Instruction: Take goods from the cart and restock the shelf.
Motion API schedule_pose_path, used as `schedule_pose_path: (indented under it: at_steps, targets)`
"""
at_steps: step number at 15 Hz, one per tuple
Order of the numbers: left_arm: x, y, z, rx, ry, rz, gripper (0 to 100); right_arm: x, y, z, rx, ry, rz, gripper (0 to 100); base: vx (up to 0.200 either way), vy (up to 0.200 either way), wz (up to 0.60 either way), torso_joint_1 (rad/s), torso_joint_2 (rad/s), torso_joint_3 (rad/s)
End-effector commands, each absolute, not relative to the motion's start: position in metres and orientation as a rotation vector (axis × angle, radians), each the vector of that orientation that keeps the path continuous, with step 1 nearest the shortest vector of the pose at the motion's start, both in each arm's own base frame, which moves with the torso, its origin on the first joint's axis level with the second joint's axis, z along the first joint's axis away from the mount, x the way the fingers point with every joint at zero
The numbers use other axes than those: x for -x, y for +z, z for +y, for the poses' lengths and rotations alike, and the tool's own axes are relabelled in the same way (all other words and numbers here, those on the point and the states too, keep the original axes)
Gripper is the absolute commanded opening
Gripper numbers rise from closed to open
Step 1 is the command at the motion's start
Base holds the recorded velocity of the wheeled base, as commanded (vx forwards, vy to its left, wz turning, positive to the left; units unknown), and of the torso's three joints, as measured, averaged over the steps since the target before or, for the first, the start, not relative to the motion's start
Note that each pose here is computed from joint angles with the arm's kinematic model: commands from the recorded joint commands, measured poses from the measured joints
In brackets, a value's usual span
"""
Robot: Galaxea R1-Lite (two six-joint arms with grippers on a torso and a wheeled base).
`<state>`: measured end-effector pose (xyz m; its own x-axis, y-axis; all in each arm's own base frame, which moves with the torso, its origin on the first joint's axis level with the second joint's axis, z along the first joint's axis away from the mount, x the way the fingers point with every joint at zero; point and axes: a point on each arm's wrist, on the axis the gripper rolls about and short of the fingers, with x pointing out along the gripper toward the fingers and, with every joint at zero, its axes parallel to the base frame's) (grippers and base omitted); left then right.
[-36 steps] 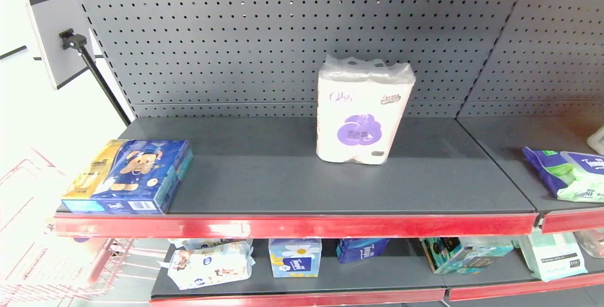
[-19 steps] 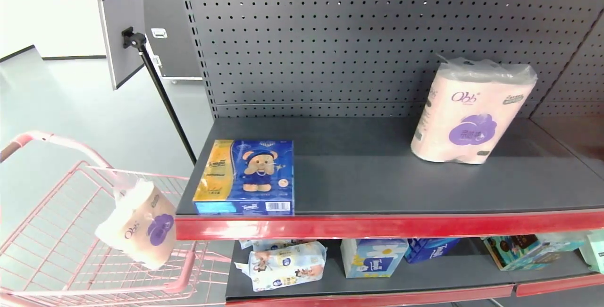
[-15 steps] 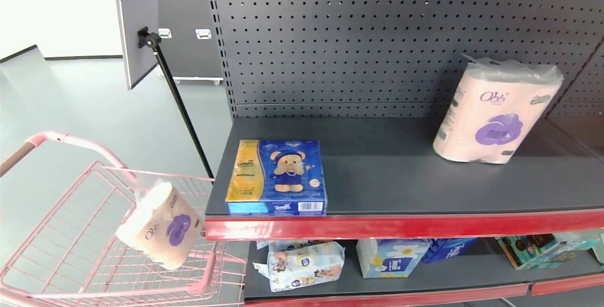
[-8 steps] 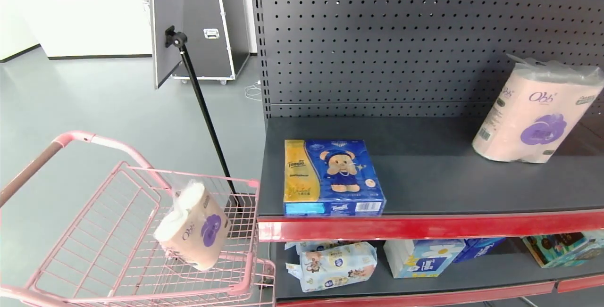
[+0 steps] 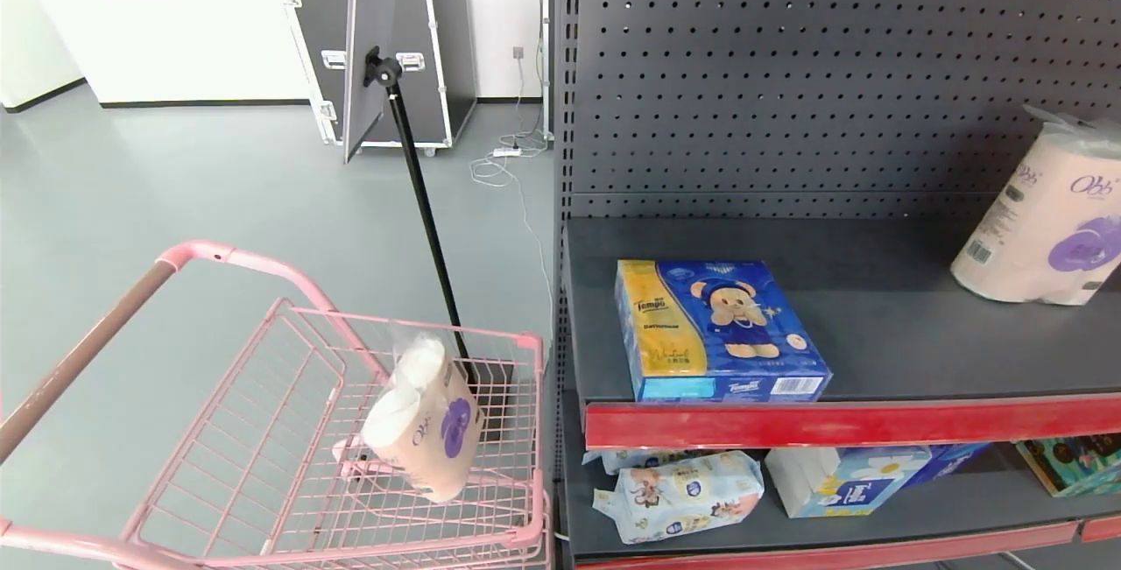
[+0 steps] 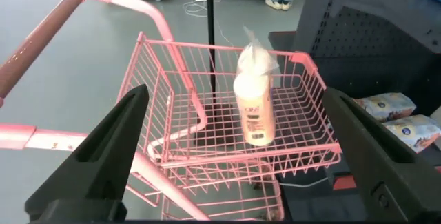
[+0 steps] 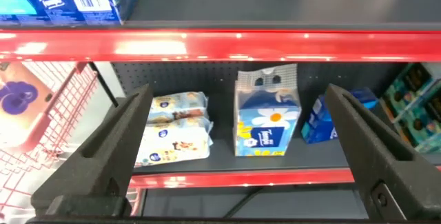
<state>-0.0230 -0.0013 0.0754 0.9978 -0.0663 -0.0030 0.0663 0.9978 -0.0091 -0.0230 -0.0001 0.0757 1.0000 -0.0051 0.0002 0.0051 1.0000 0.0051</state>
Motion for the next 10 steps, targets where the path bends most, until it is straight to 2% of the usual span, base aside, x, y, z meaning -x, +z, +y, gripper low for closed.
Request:
schedule_pose_path:
  at_steps: [1, 4, 10]
  targets:
    - [0.0230, 0.0754, -0.0013, 0.009, -0.066, 0.003, 100, 0.0229, 0.0756, -0.0001, -0.006, -0.005, 0.002, 100, 0.000, 0.000, 0.00, 0.000, 0.00, 0.000]
    - [0.0230, 0.0754, -0.0013, 0.009, -0.066, 0.003, 100, 0.0229, 0.0757, -0.0001, -0.006, -0.003, 0.000, 100, 0.000, 0.000, 0.00, -0.054, 0.12, 0.072]
    - [0.0230, 0.0756, -0.0013, 0.009, -0.066, 0.002, 100, 0.0229, 0.0757, -0.0001, -0.006, -0.005, 0.000, 100, 0.000, 0.000, 0.00, -0.137, 0.37, 0.220]
